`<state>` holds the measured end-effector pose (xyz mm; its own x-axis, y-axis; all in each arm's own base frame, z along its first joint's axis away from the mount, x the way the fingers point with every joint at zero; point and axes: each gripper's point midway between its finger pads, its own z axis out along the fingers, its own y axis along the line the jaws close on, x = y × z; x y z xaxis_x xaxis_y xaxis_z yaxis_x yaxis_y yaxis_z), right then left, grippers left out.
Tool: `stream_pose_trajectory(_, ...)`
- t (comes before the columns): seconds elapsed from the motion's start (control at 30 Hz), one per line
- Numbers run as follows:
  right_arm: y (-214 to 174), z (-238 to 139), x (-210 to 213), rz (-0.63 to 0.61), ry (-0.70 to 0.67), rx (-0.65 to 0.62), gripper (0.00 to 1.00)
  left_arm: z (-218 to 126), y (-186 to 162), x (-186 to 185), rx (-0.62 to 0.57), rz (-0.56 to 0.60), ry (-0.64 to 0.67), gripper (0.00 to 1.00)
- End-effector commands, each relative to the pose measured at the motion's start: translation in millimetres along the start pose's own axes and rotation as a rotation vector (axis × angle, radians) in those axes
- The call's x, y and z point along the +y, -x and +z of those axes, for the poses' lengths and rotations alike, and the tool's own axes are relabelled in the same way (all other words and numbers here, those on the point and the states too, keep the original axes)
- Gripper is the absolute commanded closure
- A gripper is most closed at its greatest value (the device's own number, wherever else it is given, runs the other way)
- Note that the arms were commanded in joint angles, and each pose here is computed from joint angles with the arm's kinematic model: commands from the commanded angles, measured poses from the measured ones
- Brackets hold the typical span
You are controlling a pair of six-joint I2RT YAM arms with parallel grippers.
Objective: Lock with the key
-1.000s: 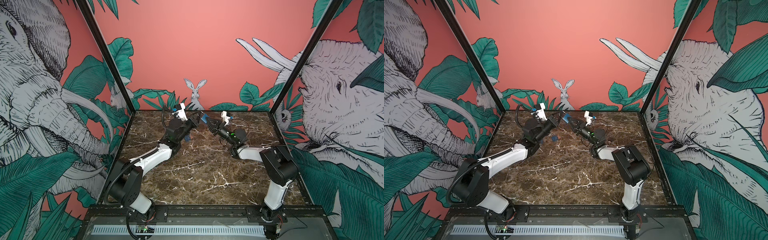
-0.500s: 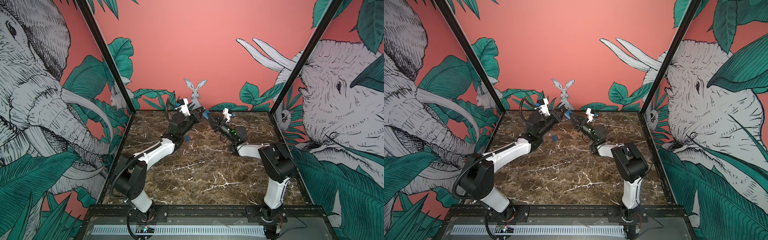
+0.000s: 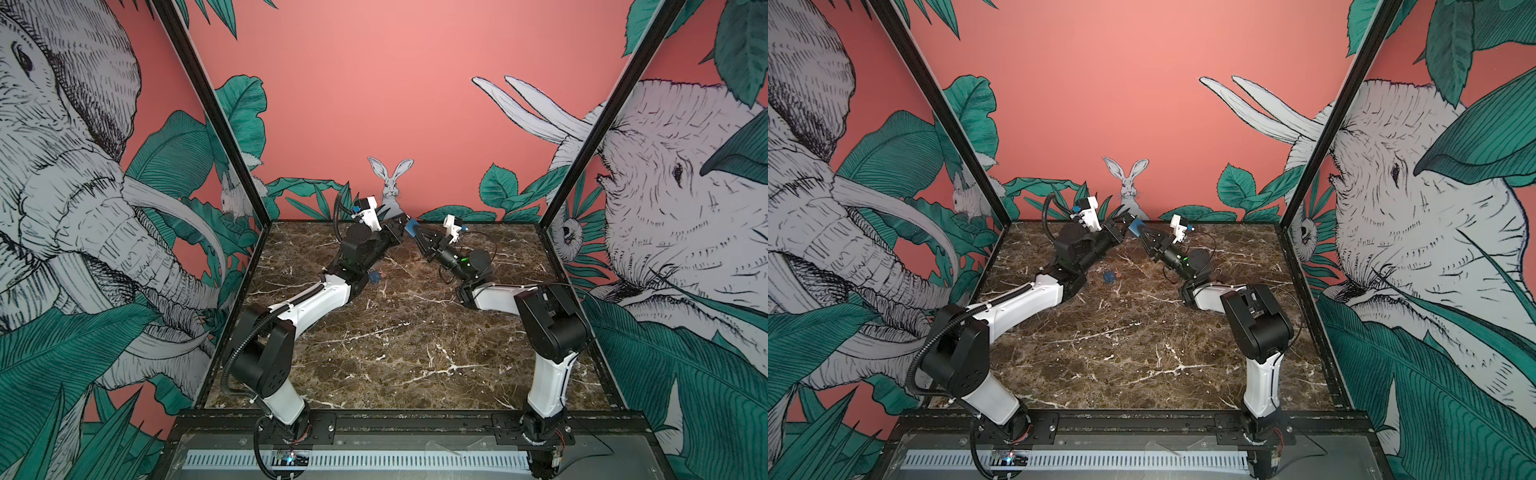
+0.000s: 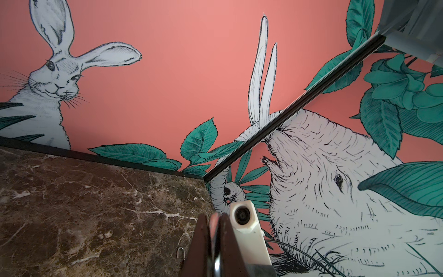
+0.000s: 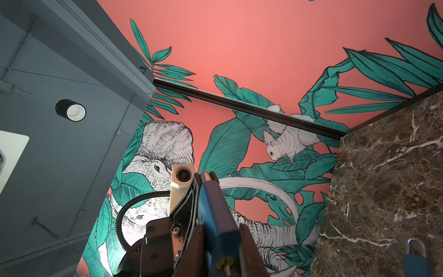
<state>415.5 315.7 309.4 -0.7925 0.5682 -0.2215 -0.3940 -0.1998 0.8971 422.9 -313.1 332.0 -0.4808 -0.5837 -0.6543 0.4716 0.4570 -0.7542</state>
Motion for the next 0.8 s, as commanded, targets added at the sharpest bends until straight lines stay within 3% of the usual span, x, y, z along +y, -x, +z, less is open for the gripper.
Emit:
stream_pose_trajectory(0.0, -73.7, 22.7, 14.6, -0.023, 0.053, 0.248, 0.81, -29.6, -172.5, -45.7, 0.661, -0.095, -0.190, 1.00)
stream_pose_trajectory(0.37, -59.8, -12.3, -22.9, 0.007, -0.072, 0.130, 0.53, -9.3, -80.0, 17.7, 0.459, -0.123, -0.033, 1.00)
stream_pose_trajectory(0.77, -44.7, -54.2, -35.9, 0.004, -0.158, 0.048, 0.40, -4.1, -44.3, 39.7, 0.397, -0.109, 0.009, 1.00)
